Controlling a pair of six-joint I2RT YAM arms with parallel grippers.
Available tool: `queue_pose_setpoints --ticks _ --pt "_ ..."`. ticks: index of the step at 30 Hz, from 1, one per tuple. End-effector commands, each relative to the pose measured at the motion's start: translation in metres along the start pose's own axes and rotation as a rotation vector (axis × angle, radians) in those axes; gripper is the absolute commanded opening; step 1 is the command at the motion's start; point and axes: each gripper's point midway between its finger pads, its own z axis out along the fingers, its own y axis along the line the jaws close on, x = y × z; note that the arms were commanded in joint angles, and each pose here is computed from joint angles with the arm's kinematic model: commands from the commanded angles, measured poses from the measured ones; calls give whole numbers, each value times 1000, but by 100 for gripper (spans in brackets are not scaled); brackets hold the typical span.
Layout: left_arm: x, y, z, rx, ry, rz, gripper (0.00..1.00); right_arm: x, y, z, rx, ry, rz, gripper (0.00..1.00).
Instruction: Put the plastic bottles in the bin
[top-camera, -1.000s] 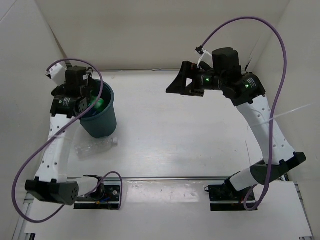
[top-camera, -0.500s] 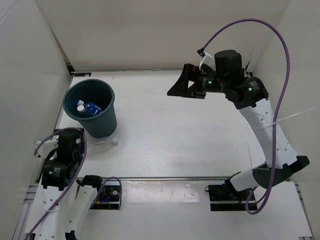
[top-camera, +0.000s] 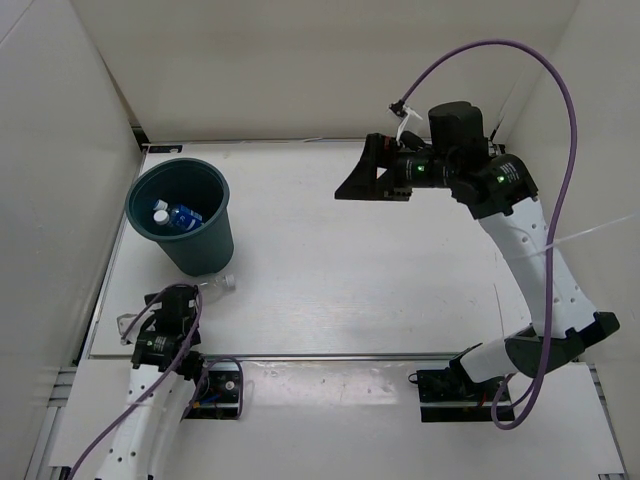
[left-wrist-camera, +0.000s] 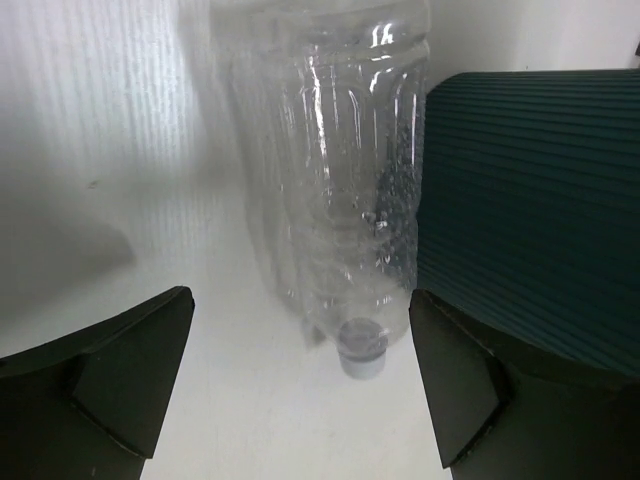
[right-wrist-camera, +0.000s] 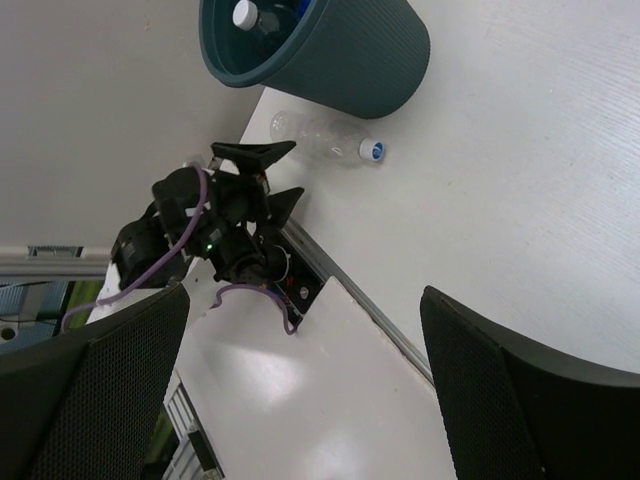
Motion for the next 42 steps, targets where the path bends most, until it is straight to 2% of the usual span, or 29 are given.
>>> queue_pose_setpoints --ticks 1,4,6,11,17,21,26,30,33,42 --pt "-1 -42 13 144 -28 -308 100 2 20 -20 -51 -21 -70 100" --pt "5 -38 24 115 -39 -259 100 8 17 -22 -47 -13 -64 100" --pt "6 -49 24 153 -40 -230 100 12 15 -23 -44 -7 -69 100" --pt "-3 -52 29 154 -83 -238 100 22 9 -22 -36 11 -56 100" --pt "-5 -59 36 172 -82 -259 100 16 9 -20 -41 10 -53 100" --pt "-2 -73 43 185 -52 -177 100 10 12 -20 -57 9 -54 100" --pt "10 -78 55 77 32 -52 100 12 9 -19 -56 17 -34 100" --pt "13 -62 63 24 65 -100 100 9 3 -21 -38 9 0 100" --pt "12 -47 64 19 74 -129 95 8 2 -22 -40 7 5 100" --pt "17 -8 58 25 128 -124 58 6 2 -24 -45 5 26 100"
